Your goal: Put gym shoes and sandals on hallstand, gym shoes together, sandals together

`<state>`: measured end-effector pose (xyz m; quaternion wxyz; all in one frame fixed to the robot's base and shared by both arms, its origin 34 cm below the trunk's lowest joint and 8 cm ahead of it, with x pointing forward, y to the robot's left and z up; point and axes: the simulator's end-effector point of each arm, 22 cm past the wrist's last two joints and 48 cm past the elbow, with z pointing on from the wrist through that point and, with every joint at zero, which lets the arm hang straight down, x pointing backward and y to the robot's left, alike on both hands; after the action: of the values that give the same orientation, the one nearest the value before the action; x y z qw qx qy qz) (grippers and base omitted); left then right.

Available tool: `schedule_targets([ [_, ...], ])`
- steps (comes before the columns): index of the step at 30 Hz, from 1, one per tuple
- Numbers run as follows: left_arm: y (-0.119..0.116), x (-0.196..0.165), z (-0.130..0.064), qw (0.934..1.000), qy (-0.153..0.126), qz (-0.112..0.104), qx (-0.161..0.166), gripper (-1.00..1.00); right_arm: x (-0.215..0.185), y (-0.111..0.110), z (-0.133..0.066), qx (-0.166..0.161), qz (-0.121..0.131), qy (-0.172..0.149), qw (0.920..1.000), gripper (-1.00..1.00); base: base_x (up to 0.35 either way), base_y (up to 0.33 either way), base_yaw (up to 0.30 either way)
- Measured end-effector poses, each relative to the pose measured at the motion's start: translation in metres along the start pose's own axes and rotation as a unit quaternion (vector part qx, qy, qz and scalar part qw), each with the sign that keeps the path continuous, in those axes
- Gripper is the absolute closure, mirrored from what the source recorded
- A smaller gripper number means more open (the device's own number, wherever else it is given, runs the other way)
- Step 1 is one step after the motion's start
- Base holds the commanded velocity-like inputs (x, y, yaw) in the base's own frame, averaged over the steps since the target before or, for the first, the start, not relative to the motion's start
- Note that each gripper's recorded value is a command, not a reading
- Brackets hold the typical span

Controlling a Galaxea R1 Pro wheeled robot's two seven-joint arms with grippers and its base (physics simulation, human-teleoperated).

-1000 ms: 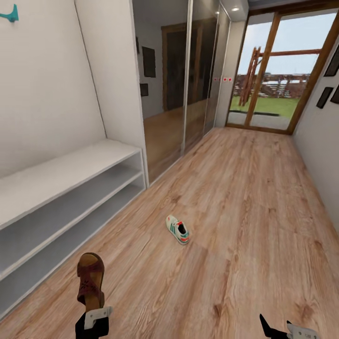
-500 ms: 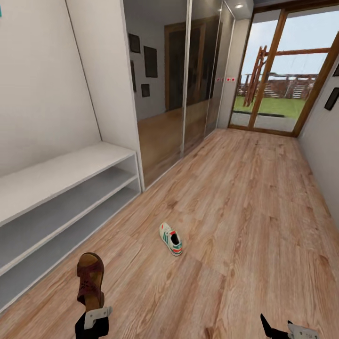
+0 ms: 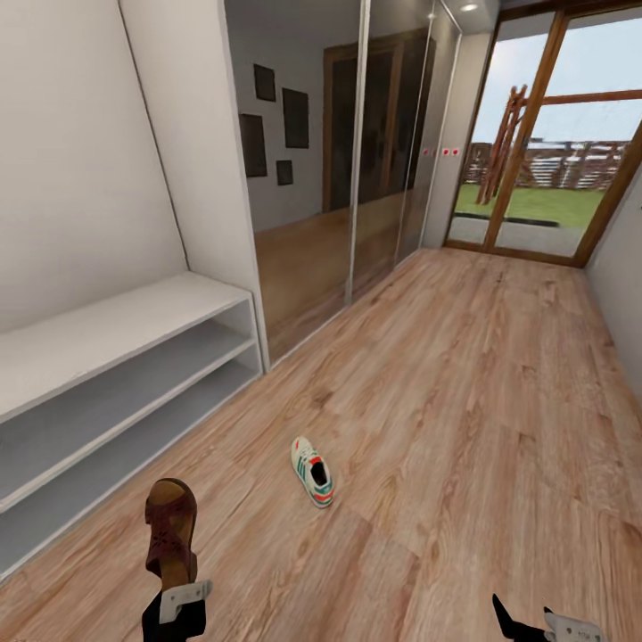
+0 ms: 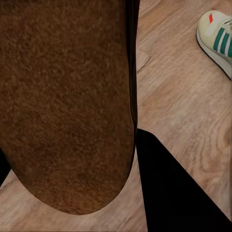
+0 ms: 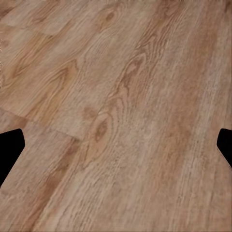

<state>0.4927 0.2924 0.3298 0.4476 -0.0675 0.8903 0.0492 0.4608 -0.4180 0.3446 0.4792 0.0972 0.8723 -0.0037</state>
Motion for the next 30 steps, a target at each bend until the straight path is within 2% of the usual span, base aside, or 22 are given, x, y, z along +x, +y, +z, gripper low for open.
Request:
schedule_targets([
  [6,0.000,-0.001,0.000,1.0000,-0.001,0.000,0.000,1.00,0.000,0.001,0.000,0.000,0.001,0.000,1.0000,-1.00,0.076,-0.124,0.265],
  [17,0.002,0.001,0.000,1.0000,0.001,0.001,-0.002,1.00,0.001,0.000,0.001,0.002,0.000,0.000,1.0000,-1.00,0.005,-0.008,0.244],
  [30,0.003,0.011,0.000,0.9999,0.010,0.002,-0.003,1.00,0.009,0.000,0.000,0.002,-0.001,0.010,0.9999,-1.00,0.000,-0.007,0.063],
])
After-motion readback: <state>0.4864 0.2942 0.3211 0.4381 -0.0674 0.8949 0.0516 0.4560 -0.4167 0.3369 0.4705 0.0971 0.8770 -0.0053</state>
